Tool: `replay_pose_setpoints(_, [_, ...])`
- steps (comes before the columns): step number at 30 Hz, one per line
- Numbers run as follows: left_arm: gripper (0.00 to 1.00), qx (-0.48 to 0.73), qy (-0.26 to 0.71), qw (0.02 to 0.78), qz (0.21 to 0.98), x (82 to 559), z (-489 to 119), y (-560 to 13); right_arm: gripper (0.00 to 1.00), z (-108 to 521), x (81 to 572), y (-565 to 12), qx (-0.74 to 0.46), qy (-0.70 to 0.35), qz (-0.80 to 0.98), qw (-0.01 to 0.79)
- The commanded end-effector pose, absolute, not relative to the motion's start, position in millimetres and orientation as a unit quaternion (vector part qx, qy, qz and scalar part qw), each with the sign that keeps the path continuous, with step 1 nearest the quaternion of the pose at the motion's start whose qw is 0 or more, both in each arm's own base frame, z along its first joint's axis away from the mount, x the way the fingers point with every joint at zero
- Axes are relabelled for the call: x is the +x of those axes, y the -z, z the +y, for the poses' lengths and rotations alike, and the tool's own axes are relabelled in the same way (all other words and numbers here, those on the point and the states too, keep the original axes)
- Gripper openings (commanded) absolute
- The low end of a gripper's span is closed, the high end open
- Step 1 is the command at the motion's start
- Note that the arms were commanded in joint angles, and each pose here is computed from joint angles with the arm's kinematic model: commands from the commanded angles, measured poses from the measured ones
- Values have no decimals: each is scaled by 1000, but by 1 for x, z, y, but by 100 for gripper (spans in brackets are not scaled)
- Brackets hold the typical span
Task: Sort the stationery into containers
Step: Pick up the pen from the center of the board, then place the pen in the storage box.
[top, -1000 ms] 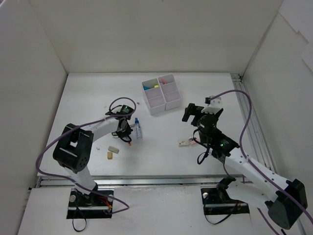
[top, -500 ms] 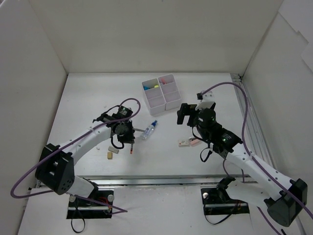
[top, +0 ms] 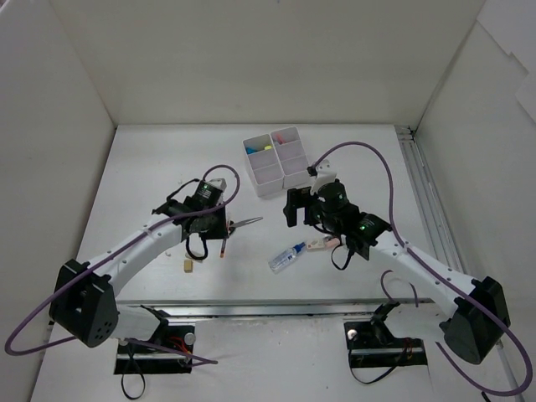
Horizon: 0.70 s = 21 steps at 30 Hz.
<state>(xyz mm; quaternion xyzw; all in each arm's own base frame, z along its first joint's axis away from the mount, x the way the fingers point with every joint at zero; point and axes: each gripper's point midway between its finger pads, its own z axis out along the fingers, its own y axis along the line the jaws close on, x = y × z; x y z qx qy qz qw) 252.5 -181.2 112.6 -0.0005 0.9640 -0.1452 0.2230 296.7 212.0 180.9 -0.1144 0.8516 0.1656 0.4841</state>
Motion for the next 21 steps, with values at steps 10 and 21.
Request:
replay_pose_setpoints(10, [0,225,322,483,782,286,-260,-221,98,331,293,-238,-113,-472,755,442])
replay_pose_setpoints(21, [0,282,338,515,735,273,-280,-242,52,346,307,-233,-53,-510,742,432])
